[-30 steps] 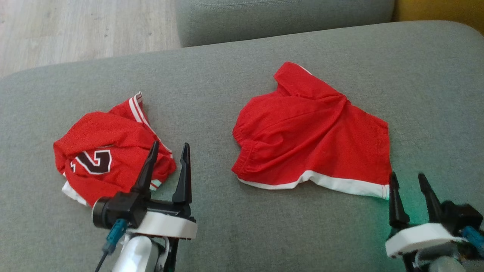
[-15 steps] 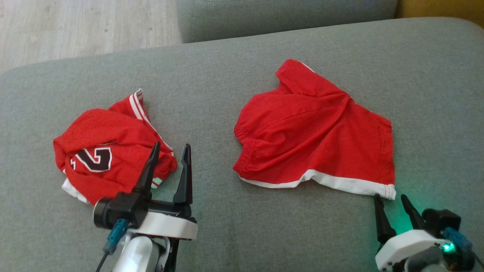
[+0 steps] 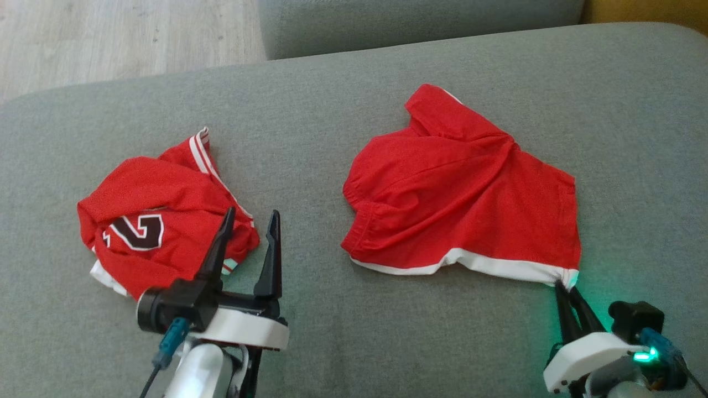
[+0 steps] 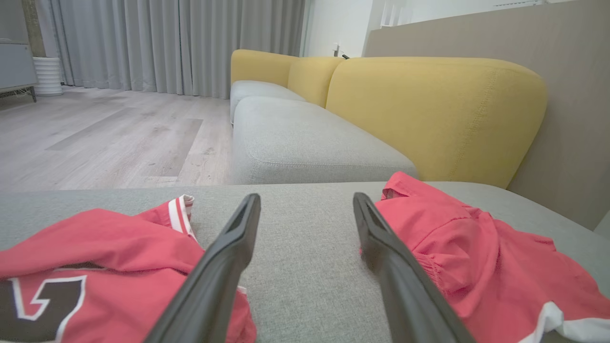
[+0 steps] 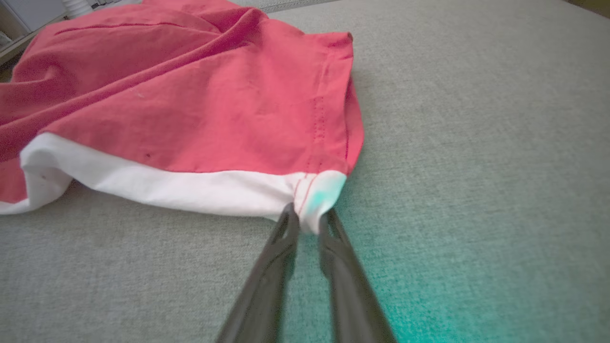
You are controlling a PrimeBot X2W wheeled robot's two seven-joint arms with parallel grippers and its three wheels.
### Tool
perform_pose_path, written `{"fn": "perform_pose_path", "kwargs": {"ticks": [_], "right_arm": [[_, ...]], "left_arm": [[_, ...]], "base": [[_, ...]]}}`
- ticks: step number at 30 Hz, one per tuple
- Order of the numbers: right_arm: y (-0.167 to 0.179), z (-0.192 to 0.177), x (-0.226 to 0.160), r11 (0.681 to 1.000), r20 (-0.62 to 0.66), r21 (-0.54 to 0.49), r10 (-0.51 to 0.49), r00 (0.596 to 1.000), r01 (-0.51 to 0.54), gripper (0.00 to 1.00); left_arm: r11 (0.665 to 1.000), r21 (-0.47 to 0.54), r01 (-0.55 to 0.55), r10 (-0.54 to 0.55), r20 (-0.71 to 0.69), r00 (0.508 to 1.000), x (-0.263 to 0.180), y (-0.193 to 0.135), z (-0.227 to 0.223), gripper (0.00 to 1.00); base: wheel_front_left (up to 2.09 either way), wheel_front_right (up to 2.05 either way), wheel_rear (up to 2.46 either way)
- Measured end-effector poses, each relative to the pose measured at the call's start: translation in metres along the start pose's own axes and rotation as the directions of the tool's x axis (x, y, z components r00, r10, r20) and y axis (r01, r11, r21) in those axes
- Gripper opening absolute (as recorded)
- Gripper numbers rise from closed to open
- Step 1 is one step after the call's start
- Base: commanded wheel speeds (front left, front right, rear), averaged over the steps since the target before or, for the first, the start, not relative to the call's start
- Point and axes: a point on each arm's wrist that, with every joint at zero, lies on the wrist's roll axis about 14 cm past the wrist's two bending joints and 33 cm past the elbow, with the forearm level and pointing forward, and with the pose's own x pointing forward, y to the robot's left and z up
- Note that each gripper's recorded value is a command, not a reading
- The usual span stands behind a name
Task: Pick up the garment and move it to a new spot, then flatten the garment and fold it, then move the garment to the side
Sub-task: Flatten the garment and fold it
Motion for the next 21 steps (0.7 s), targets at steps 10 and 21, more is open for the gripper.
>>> {"fn": "perform_pose_path", "kwargs": {"ticks": [10, 21], "right_arm": [[-0.023, 0.009, -0.006, 0.997, 0.035, -0.027, -0.068, 0.997, 0.069, 0.0], [-0.053, 0.007, -0.004, 0.986, 0.005, -0.039, -0.16, 0.987, 0.16, 0.0]], "left_arm": [[0.994, 0.025, 0.11, -0.107, -0.097, 0.989, -0.006, -0.022, -0.03, 1.0], [0.914, 0.099, 0.393, -0.337, -0.351, 0.873, -0.012, -0.065, -0.093, 1.0]], "base": [[0.0, 0.0, 0.0], [0.0, 0.0, 0.0]]}}
